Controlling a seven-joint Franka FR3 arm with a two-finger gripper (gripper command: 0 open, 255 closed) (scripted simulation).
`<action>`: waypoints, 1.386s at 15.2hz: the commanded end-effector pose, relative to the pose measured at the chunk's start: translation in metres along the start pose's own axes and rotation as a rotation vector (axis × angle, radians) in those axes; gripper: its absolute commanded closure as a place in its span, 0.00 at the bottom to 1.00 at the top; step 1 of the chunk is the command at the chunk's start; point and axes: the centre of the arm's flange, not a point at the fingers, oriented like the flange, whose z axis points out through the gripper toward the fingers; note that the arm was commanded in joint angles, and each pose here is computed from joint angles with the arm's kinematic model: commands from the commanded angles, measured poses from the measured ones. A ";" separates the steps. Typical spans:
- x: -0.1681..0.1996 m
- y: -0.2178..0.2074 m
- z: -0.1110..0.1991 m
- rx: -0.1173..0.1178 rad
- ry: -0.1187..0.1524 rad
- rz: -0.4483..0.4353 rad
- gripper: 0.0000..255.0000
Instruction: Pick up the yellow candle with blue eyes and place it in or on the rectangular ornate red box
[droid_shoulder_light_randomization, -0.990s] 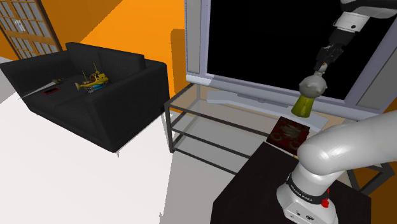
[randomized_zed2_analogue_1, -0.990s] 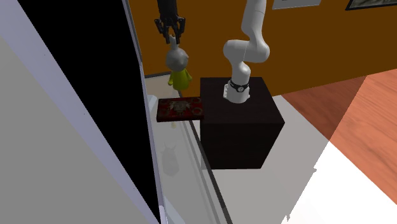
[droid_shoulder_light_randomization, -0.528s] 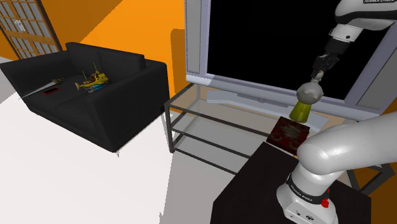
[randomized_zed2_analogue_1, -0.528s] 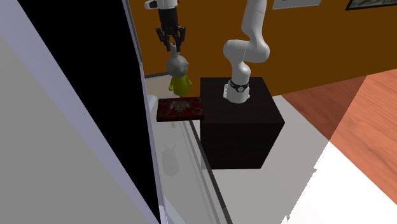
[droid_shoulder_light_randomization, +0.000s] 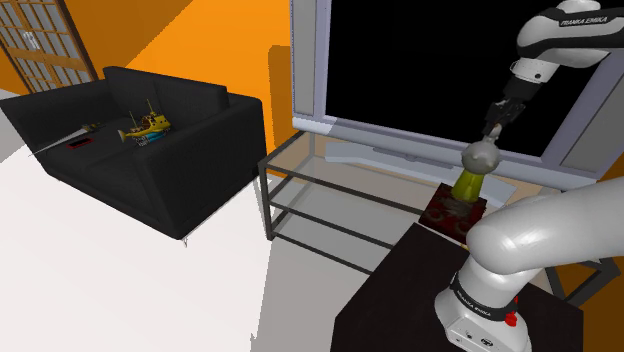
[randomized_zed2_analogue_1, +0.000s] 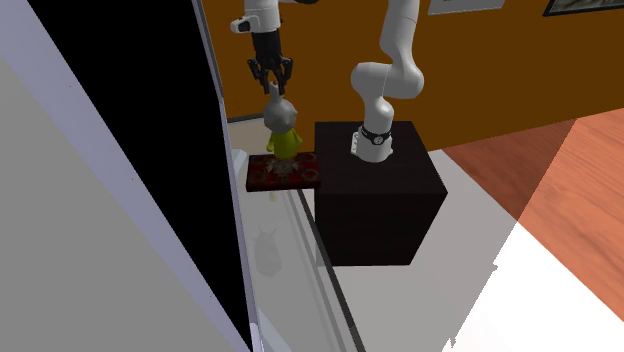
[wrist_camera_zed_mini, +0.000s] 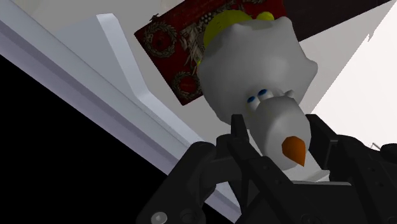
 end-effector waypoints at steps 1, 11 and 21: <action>-0.001 0.002 0.010 -0.001 0.002 0.000 1.00; -0.006 0.007 0.050 -0.001 0.002 0.000 1.00; -0.006 0.007 0.050 -0.001 0.002 0.000 0.00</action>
